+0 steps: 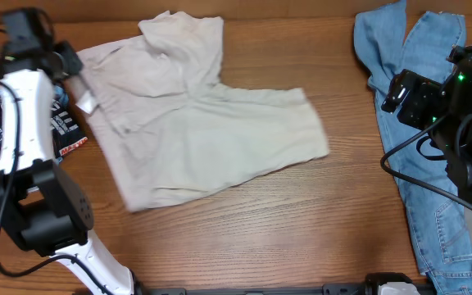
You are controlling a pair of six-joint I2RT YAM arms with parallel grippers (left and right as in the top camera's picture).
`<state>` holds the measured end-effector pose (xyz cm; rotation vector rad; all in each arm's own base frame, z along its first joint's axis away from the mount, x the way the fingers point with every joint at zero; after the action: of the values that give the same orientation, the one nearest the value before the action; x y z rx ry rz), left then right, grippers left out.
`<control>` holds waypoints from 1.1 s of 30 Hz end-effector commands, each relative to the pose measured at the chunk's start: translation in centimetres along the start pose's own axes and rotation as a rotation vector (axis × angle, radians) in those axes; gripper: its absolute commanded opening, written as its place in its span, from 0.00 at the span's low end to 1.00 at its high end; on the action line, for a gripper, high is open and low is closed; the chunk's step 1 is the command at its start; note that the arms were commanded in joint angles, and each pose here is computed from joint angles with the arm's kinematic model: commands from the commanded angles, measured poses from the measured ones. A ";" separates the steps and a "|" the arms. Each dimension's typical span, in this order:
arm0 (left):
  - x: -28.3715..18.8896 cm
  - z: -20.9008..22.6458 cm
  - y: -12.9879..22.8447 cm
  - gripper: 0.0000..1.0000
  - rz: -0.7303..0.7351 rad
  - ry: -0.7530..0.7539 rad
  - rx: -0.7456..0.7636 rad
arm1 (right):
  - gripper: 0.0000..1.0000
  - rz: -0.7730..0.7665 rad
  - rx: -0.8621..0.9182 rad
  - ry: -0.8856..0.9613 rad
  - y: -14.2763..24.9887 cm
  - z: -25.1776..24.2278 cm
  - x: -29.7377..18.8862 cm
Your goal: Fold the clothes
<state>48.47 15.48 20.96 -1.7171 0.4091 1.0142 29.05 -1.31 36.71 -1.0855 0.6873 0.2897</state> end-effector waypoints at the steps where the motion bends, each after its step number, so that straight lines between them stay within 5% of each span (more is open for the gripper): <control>1: -2.3 -1.9 0.7 1.00 0.093 0.150 -0.014 | 1.00 -0.015 0.008 -0.004 -0.4 0.0 -0.6; 10: -5.0 -3.3 13.7 1.00 0.688 0.067 0.040 | 1.00 0.069 -0.003 0.033 0.5 0.0 2.2; 17: -5.1 -4.1 20.8 1.00 0.917 -0.030 0.155 | 1.00 0.150 -0.020 0.075 1.5 -0.2 4.5; 25: -5.1 -2.3 27.3 1.00 0.970 -0.195 0.189 | 1.00 0.208 -0.032 0.105 2.7 -0.9 4.3; 33: -3.6 -1.8 28.2 1.00 0.918 -0.221 0.179 | 1.00 0.294 -0.041 0.148 4.1 -1.5 5.0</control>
<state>27.23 1.68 6.13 -1.1970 1.2401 1.7379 29.87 -1.29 30.29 -1.0520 0.9701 0.4689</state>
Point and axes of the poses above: each gripper's point midway between its finger pads, its own x axis out along the fingers, its own z axis along the line the jaws close on, y = z × x, the point moved 4 cm from there along -x, back along the fingers, and after that the axes turned 7 degrees about x, right-handed, at the moved point
